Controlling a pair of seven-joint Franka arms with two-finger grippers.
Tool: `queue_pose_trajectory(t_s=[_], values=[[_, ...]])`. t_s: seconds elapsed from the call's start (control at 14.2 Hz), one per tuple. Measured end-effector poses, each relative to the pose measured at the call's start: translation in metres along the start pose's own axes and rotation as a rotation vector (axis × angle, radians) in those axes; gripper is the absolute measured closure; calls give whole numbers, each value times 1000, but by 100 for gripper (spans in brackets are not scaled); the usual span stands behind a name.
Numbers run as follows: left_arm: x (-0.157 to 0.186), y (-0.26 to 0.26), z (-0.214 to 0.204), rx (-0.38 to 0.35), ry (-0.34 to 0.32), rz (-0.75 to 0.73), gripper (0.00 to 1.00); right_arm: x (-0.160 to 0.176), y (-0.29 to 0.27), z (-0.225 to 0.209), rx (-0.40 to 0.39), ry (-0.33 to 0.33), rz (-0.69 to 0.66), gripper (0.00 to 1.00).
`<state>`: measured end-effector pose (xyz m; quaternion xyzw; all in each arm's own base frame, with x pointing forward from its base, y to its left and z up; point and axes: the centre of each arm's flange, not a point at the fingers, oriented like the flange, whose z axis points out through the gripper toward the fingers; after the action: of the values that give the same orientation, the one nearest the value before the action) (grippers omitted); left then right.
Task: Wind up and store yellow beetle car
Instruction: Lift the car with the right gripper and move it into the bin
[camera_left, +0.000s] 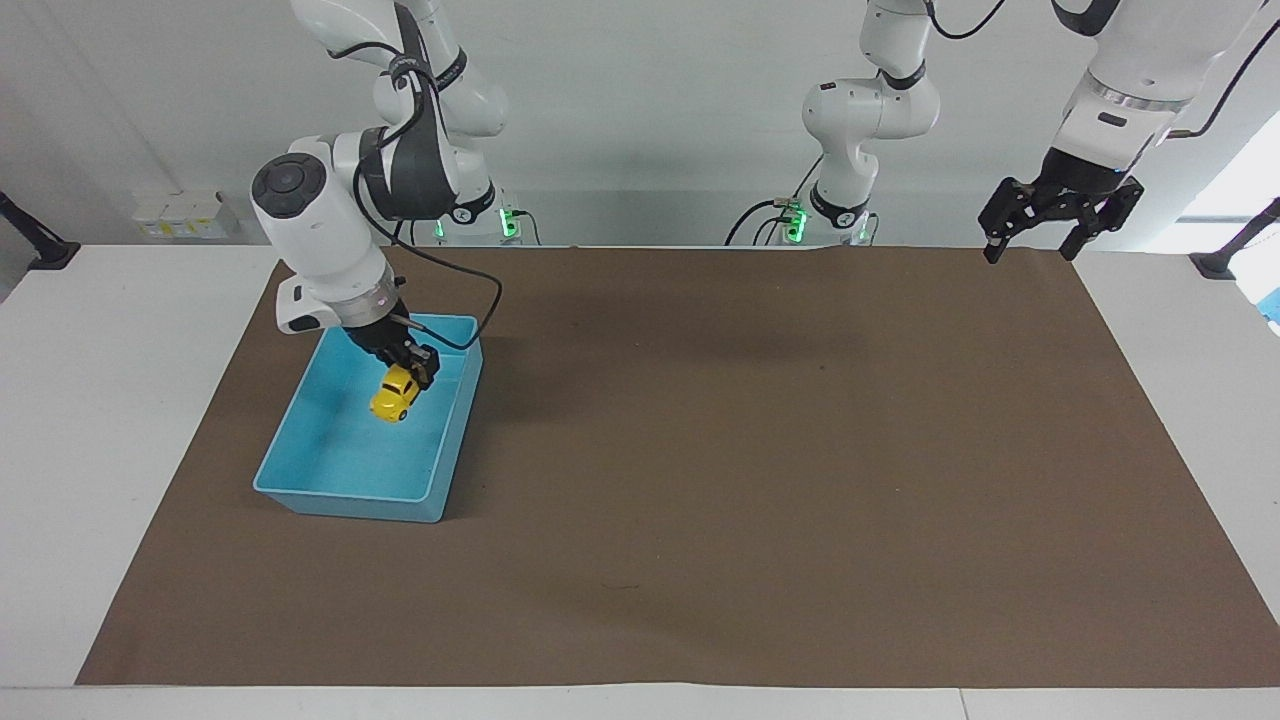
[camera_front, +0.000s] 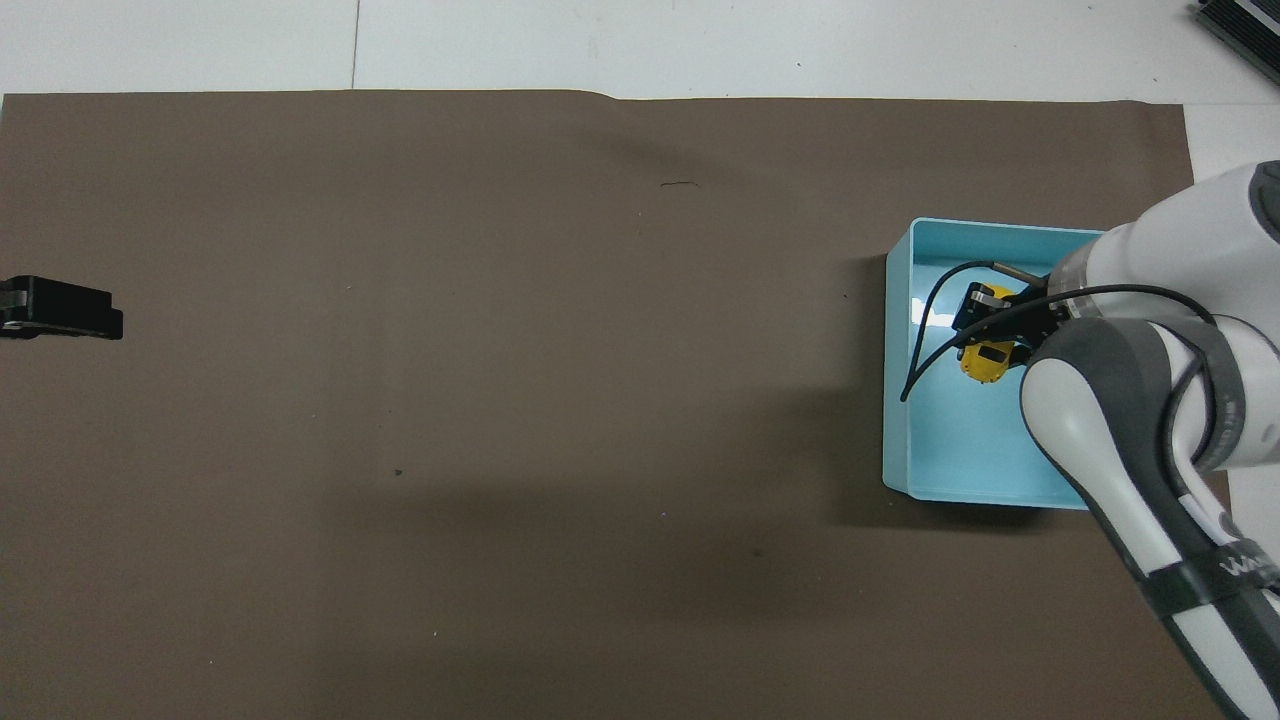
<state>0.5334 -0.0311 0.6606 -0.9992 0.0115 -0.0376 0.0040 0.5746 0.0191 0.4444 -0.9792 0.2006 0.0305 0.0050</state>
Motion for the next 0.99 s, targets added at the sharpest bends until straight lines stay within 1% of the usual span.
queue_pose_trajectory(t_s=[0.14, 0.35, 0.71, 0.99], values=[[0, 0, 0, 0, 0, 0, 0, -3, 17, 4, -8, -6, -96, 50], [0, 0, 0, 0, 0, 0, 0, -8, 28, 16, -7, 18, -171, 50], [0, 0, 0, 0, 0, 0, 0, -18, 35, 48, -2, 50, -198, 50], [0, 0, 0, 0, 0, 0, 0, -23, 44, 78, 10, 91, -204, 50]])
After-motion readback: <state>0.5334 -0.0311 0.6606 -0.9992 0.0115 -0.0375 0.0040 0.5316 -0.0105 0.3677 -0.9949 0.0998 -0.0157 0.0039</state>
